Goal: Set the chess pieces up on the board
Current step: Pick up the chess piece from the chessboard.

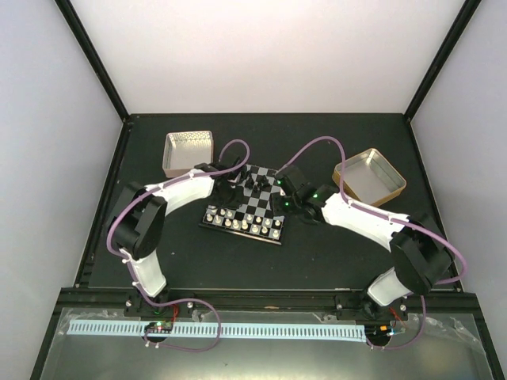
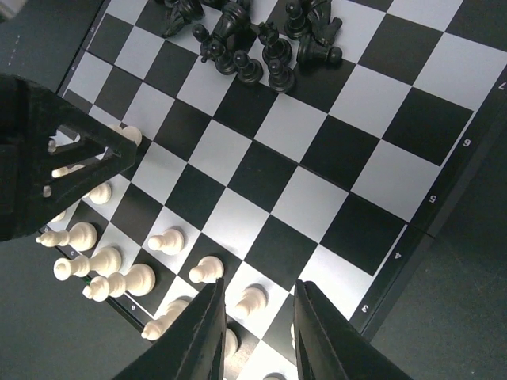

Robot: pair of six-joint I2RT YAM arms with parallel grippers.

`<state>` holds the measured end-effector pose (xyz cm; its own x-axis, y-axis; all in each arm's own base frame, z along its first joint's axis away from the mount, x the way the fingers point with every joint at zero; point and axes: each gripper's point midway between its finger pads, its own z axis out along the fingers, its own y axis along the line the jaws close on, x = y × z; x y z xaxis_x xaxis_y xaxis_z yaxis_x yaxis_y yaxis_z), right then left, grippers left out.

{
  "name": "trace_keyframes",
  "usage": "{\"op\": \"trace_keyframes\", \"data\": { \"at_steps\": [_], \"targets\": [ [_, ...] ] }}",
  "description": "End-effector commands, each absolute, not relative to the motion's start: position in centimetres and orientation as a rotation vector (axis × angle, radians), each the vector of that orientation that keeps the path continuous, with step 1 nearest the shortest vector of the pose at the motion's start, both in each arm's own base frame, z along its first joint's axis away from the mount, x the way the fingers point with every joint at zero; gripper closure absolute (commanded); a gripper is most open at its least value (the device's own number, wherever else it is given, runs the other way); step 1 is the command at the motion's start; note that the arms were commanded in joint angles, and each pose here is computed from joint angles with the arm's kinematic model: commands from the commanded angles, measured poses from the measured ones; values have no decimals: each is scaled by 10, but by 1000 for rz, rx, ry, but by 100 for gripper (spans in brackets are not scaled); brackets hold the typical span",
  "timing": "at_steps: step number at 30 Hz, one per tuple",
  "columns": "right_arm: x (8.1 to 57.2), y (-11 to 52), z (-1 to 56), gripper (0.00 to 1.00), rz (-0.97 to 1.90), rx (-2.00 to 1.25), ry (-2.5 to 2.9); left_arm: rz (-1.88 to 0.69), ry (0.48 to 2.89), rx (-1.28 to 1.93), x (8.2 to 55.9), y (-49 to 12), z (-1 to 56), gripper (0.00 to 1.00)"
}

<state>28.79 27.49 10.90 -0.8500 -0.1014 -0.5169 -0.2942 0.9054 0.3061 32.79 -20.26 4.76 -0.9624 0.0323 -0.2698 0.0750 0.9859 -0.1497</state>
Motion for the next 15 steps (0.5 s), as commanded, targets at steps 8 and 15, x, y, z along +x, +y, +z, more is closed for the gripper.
{"op": "trace_keyframes", "data": {
  "at_steps": [8, 15],
  "targets": [
    [290, 275, 119, 77, 551, -276, 2532, -191, 2833, 96, 349, -206, 45, 72],
    [291, 276, 119, 77, 551, -273, 2533, -207, 2807, 111, 353, -209, 55, 75]
  ]
}}
